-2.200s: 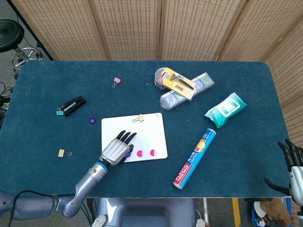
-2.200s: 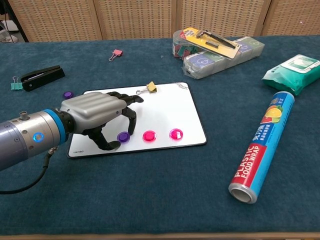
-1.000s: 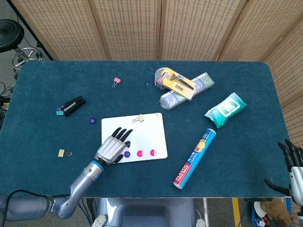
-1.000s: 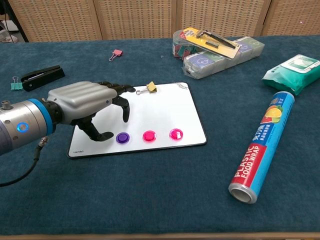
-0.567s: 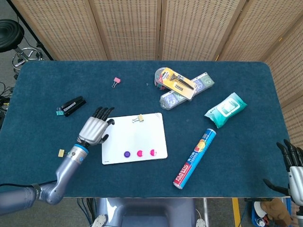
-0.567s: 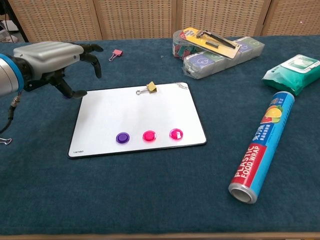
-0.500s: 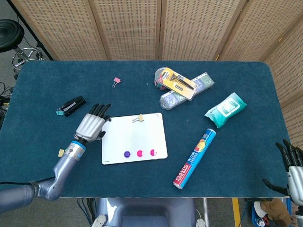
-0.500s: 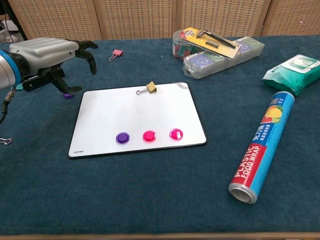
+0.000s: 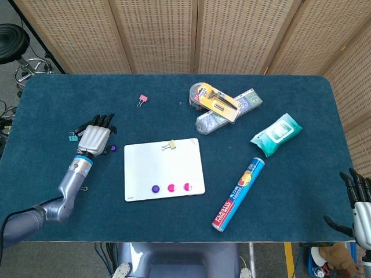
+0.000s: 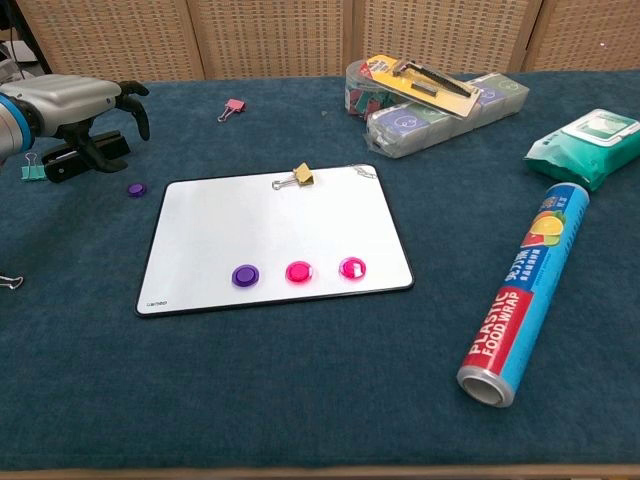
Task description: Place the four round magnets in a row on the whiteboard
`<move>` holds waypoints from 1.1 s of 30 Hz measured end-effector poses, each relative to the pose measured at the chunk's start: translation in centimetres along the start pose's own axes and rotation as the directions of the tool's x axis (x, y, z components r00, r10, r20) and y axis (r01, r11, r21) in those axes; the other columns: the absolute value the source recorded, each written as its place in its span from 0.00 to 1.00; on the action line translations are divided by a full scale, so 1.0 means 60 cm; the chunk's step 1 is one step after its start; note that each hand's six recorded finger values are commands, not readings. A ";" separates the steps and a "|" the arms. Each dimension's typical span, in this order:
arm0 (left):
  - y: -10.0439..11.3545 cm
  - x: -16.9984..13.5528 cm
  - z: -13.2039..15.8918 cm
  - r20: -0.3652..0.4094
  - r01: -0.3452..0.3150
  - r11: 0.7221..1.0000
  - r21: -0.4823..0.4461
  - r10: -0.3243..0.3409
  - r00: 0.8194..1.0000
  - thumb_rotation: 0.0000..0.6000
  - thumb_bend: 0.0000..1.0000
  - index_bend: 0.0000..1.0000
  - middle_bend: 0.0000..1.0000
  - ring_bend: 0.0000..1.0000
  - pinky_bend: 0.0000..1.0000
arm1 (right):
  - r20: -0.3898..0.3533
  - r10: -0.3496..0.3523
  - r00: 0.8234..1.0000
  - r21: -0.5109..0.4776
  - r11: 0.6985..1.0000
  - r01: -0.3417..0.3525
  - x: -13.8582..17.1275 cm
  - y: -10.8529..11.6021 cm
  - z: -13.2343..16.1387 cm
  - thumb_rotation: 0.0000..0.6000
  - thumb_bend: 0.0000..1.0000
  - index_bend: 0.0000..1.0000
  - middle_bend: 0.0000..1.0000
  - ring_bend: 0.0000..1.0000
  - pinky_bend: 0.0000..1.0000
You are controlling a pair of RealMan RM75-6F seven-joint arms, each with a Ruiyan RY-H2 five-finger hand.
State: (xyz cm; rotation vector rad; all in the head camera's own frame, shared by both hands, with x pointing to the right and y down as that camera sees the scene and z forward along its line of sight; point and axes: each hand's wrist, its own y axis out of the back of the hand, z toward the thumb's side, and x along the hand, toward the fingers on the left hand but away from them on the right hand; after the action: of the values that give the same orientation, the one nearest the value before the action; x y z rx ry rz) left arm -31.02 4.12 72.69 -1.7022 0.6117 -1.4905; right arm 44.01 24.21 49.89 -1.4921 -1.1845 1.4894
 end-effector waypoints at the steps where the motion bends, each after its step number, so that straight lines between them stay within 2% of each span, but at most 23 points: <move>1: -0.004 0.002 -0.001 -0.003 0.005 1.000 0.001 -0.005 1.000 1.00 0.32 0.36 0.00 0.00 0.00 | 0.001 -0.006 1.000 0.001 1.000 0.006 0.000 0.000 0.000 1.00 0.00 0.00 0.00 0.00 0.00; 9: -0.034 0.003 -0.007 -0.016 0.042 0.999 -0.004 -0.043 0.999 1.00 0.32 0.39 0.00 0.00 0.00 | -0.008 -0.016 1.000 0.007 1.000 0.016 0.002 0.003 0.003 1.00 0.00 0.00 0.00 0.00 0.00; 33: -0.061 0.010 -0.005 -0.030 0.078 0.997 -0.008 -0.078 0.997 1.00 0.34 0.42 0.00 0.00 0.00 | -0.017 -0.002 1.000 0.011 1.000 0.003 0.004 0.000 0.005 1.00 0.00 0.00 0.00 0.00 0.00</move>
State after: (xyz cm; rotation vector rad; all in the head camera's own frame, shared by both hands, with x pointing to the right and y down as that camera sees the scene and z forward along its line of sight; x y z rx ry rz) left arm -31.69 5.69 76.00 -1.7285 0.5729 -1.5732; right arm 43.67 24.40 49.77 -1.4928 -1.1658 1.4762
